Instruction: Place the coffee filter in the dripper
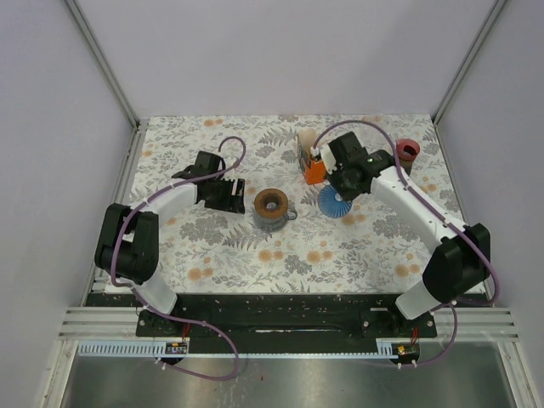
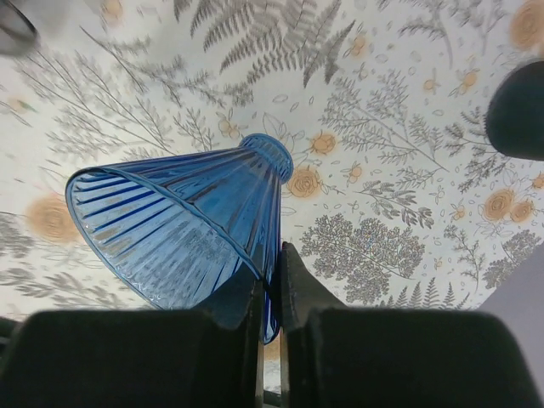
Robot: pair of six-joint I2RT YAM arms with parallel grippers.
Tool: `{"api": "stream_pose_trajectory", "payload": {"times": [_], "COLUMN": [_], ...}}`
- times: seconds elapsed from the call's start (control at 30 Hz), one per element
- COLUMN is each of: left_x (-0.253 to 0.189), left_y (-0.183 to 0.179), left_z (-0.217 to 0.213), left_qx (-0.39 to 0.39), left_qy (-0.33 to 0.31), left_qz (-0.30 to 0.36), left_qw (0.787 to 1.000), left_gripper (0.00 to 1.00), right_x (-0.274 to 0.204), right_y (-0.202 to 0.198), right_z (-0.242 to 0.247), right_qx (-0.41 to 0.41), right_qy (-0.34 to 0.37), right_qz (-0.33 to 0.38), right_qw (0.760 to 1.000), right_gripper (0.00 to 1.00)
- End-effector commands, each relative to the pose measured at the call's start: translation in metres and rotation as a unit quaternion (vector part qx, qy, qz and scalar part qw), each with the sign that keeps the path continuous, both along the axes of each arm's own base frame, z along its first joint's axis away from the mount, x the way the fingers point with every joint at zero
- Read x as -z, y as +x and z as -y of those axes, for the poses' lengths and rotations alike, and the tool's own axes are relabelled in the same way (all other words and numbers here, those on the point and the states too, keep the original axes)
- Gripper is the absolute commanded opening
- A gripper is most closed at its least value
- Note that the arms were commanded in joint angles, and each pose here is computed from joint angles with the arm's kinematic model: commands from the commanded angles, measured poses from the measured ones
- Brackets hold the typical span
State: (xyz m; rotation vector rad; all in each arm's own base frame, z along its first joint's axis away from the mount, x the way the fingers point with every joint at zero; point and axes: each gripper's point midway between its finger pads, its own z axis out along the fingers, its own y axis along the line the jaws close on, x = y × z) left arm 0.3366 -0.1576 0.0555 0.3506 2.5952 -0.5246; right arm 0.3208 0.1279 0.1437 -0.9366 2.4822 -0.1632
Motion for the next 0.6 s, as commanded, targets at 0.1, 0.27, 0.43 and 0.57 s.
{"api": "stream_pose_trajectory", "payload": {"times": [0.1, 0.27, 0.43, 0.57], "left_x": [-0.067, -0.116, -0.171, -0.197], "left_y": [0.027, 0.036, 0.032, 0.015], "left_z": [-0.030, -0.036, -0.024, -0.003], "left_qx": [-0.016, -0.027, -0.010, 0.013], "left_qy": [0.060, 0.065, 0.024, -0.043], "left_qz": [0.064, 0.100, 0.141, 0.143], "left_qw": [0.996, 0.992, 0.990, 0.989], "left_gripper": [0.74, 0.74, 0.74, 0.74], "right_x": [-0.100, -0.127, -0.112, -0.096], "right_y": [-0.004, -0.007, 0.000, 0.001], "right_z": [-0.043, -0.105, -0.148, -0.167], "right_qx": [0.056, 0.051, 0.068, 0.065], "right_qy": [0.178, 0.317, 0.372, 0.356], "right_qz": [0.002, -0.081, -0.186, -0.213], "right_qw": [0.982, 0.943, 0.907, 0.908], "right_gripper": [0.00, 0.00, 0.00, 0.00]}}
